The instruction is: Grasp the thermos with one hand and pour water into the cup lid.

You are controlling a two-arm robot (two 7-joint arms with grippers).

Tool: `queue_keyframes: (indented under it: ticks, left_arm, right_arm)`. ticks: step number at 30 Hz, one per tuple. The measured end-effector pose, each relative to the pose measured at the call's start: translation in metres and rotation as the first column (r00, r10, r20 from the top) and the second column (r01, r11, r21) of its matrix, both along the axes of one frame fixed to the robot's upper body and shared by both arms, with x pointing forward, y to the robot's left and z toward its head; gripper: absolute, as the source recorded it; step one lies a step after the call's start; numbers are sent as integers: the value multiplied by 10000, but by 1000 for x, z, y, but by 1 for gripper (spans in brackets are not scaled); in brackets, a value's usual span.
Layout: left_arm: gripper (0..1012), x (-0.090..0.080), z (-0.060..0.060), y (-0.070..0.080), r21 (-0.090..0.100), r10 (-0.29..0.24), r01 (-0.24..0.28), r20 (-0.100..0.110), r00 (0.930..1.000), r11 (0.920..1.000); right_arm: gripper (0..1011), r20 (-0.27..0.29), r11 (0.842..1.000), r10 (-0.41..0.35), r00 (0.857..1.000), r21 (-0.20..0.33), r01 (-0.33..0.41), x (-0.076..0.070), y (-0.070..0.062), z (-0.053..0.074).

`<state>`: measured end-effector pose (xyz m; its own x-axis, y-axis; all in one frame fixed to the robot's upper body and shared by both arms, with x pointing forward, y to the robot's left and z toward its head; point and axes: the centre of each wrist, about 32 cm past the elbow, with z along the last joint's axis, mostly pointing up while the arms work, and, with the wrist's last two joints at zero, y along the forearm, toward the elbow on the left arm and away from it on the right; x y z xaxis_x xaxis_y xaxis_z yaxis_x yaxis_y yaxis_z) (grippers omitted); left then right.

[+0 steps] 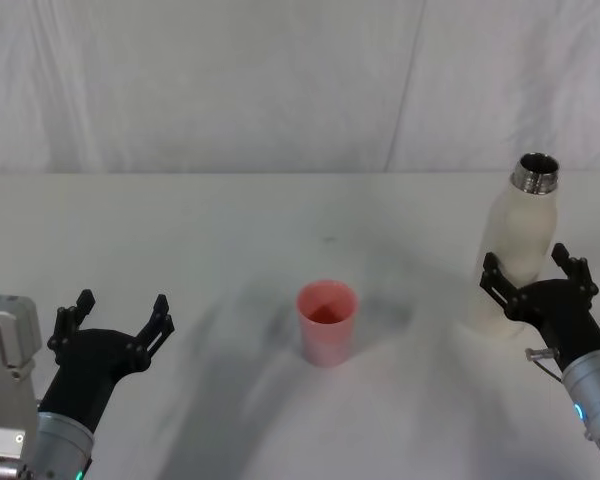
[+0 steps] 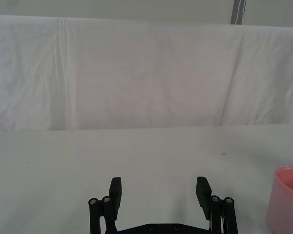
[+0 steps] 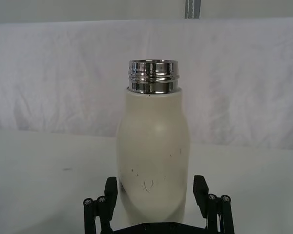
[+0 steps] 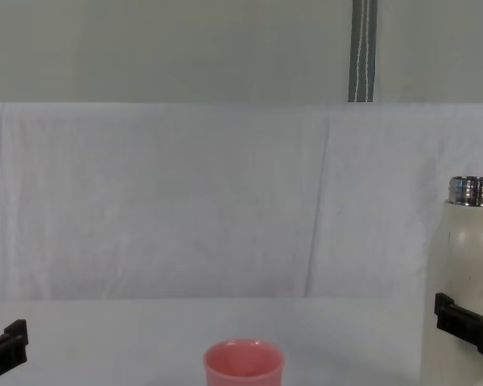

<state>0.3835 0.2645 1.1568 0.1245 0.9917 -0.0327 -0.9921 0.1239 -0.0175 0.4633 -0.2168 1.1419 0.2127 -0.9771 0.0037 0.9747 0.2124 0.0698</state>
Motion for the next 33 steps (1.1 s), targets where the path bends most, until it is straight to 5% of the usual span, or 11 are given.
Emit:
queue_keyframes:
  ticks: [33]
  left_arm:
    - [1001, 0, 0, 0, 0, -1, 1, 0, 10000, 10000]
  right_arm:
    - [1003, 26, 9998, 180, 9998, -28, -180, 19, 1, 3]
